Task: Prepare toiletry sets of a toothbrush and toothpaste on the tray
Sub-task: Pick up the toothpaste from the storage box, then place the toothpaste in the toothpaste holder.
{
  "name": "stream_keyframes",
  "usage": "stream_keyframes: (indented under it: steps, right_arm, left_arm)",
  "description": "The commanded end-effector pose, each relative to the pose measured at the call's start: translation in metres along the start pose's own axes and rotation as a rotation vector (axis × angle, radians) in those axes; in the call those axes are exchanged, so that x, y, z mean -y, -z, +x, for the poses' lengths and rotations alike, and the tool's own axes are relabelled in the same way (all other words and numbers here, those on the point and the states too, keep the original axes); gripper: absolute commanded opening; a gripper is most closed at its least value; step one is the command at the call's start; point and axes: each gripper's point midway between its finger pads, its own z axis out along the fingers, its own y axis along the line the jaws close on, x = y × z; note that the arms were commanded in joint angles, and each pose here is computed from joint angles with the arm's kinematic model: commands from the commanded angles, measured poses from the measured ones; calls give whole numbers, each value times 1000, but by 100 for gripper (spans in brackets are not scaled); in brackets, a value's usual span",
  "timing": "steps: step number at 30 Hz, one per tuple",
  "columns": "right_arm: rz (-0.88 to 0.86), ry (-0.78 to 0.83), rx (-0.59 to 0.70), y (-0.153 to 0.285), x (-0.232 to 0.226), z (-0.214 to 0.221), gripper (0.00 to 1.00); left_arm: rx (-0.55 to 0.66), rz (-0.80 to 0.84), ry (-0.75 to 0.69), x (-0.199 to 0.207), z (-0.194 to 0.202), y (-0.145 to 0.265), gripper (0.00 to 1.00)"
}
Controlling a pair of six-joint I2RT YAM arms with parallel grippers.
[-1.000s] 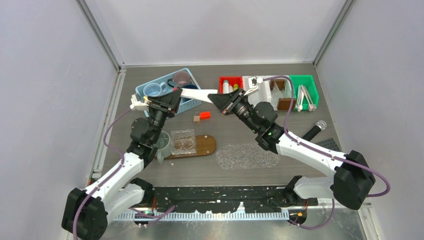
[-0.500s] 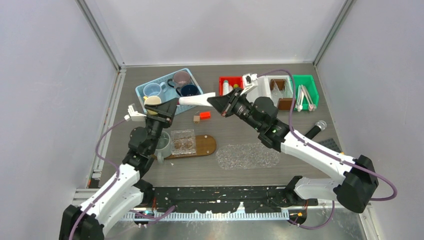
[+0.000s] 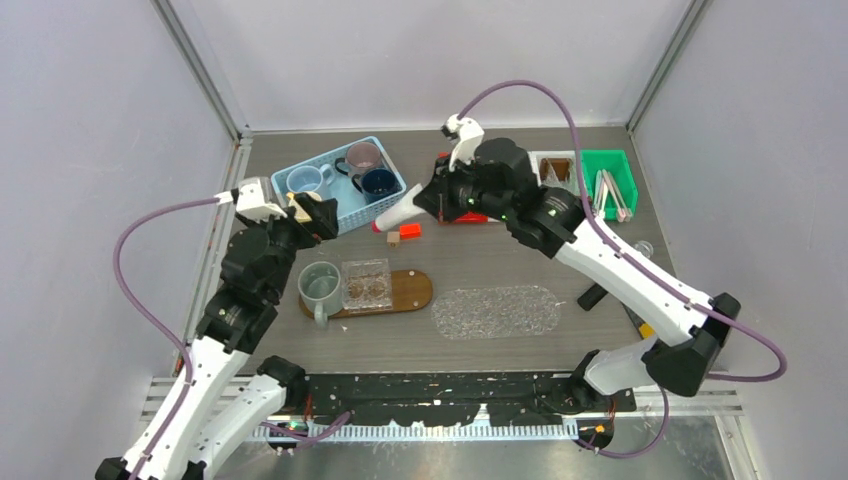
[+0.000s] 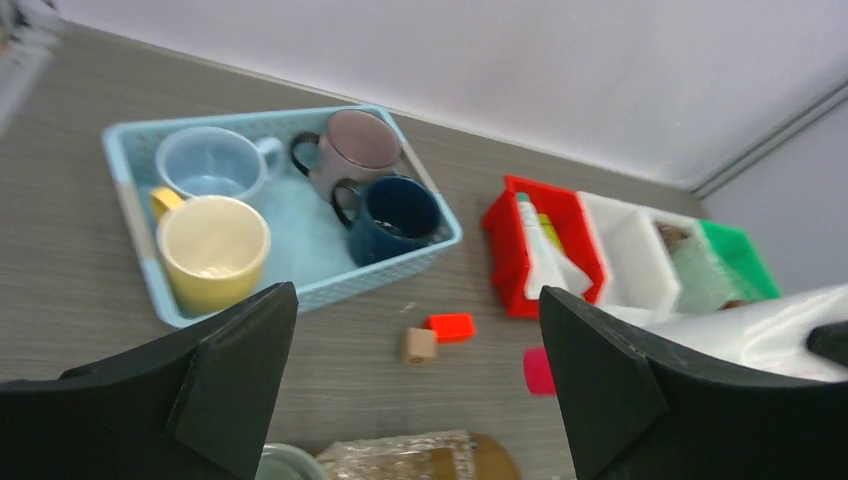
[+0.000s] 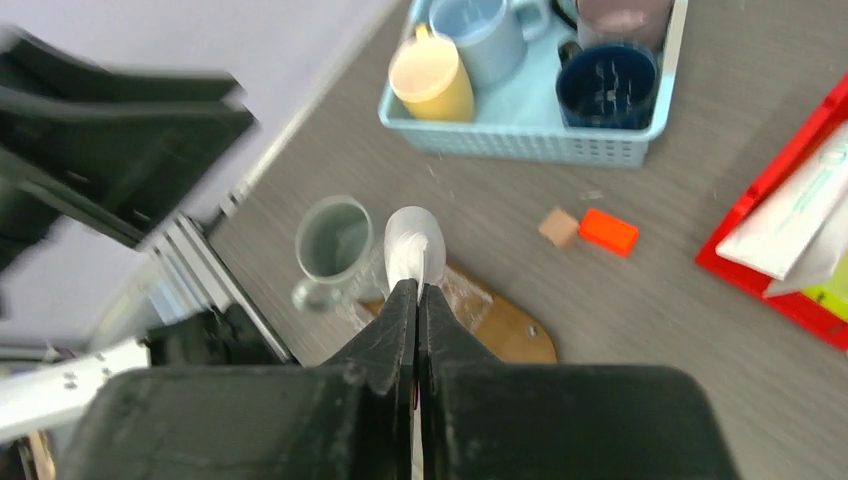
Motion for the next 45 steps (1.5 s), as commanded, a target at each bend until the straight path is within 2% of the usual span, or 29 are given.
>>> stream_keyframes:
  steps: [1, 5, 8, 15, 22, 30, 45]
  right_arm:
    - [66, 149, -177, 4, 4, 29, 1]
    - [90, 256, -256, -2, -7, 45, 1]
    - [102, 328, -300, -14, -13, 56, 1]
    - [80, 438, -337, -36, -41, 71, 1]
    - [62, 532, -351, -53, -63, 73, 1]
    - [66, 604, -404, -76, -71, 88, 1]
    - [76, 660, -401, -94, -78, 95, 1]
  left_arm:
    - [-82, -117, -393, -27, -15, 6, 95]
    - [-144, -224, -533, -44, -26, 5, 95]
    - [-160, -320, -572, -62, -35, 2, 96]
    - [-144, -436, -334, -111, -21, 0, 96]
    - [-65, -600, -383, -136, -42, 23, 98]
    - [-41, -623, -391, -140, -47, 31, 99]
    - [-38, -604, -393, -136, -47, 32, 99]
